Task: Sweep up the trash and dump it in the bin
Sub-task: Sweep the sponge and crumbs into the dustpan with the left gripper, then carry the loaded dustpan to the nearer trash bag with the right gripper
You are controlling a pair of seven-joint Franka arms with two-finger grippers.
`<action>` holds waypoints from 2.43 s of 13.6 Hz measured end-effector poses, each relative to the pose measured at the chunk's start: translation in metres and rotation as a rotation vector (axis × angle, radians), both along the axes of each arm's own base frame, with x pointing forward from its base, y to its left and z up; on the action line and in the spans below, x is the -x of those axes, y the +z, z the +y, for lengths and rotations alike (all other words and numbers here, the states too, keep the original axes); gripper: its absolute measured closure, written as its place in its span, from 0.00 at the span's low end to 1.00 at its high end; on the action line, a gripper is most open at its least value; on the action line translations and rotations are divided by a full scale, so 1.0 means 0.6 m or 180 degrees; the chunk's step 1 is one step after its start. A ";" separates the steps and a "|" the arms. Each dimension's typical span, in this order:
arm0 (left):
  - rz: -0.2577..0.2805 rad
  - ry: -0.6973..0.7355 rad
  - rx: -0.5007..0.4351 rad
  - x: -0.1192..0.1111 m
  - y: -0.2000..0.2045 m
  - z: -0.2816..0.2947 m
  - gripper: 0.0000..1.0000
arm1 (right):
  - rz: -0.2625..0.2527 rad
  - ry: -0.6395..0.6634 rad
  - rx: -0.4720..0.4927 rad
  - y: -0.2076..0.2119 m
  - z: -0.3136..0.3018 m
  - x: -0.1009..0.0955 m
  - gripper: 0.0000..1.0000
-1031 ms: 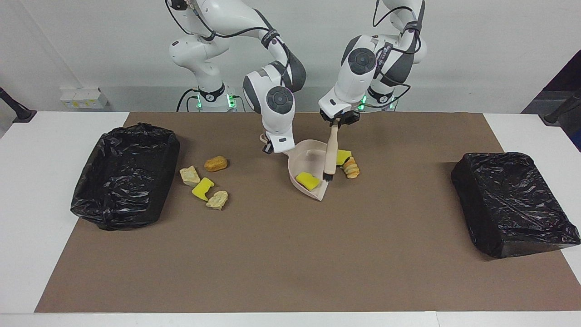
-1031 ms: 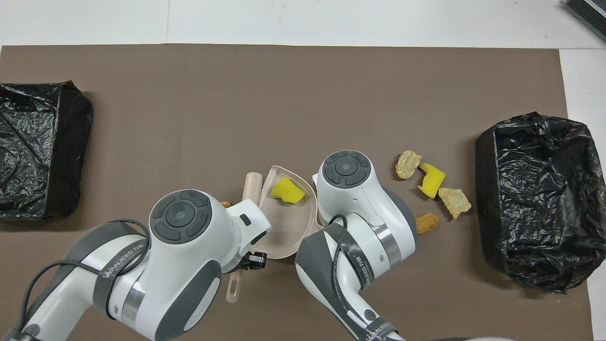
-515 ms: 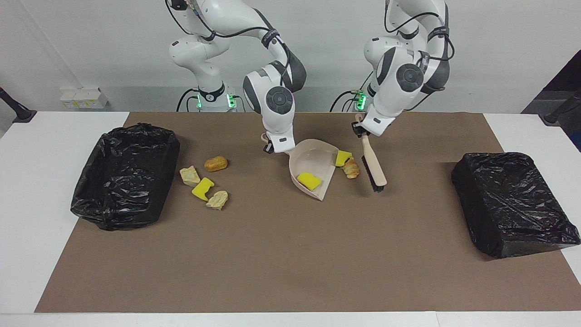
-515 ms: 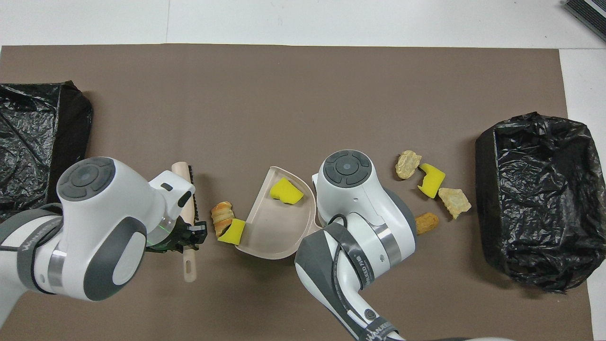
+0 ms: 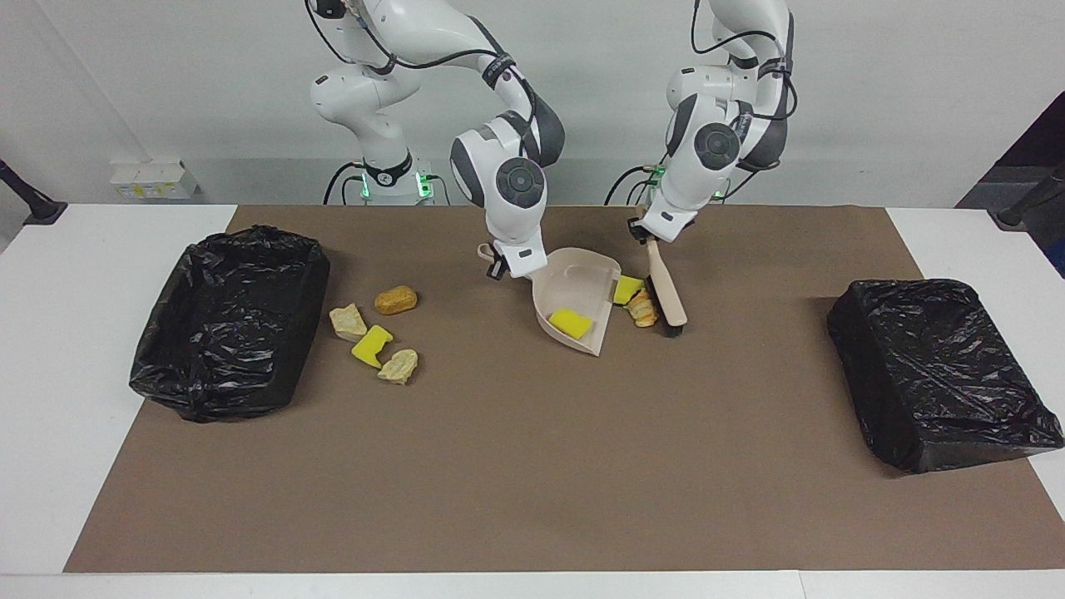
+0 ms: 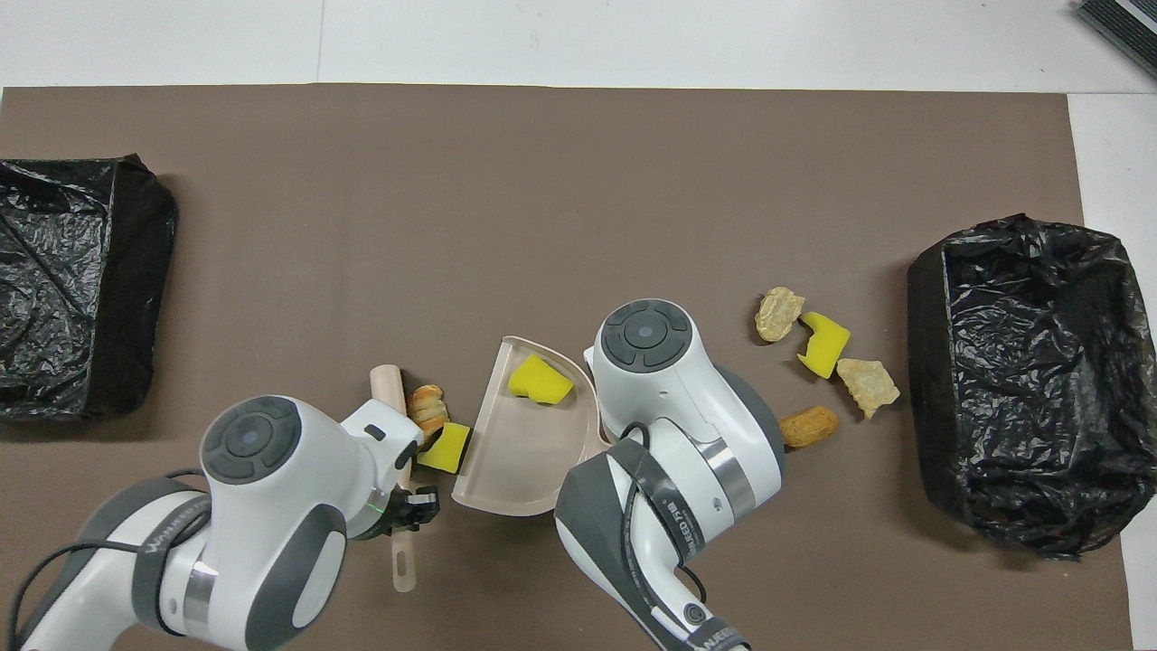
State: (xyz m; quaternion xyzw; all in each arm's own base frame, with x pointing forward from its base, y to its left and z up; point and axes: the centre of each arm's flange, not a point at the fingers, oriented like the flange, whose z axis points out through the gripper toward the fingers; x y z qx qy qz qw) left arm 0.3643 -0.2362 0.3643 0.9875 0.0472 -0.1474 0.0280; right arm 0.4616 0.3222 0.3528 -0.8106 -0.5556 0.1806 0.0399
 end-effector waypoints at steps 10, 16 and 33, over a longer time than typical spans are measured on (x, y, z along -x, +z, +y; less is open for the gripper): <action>-0.0226 -0.0515 0.0389 0.043 0.031 -0.109 0.73 | -0.0009 0.0102 0.0051 0.000 -0.009 0.008 0.68; -0.0352 -0.0355 0.0287 -0.050 0.129 -0.045 0.73 | -0.0059 -0.0162 0.0121 0.005 -0.008 0.007 0.68; -0.0146 -0.0327 -0.0123 -0.016 0.066 -0.067 0.73 | -0.0371 -0.0295 -0.0158 0.056 -0.237 -0.132 0.68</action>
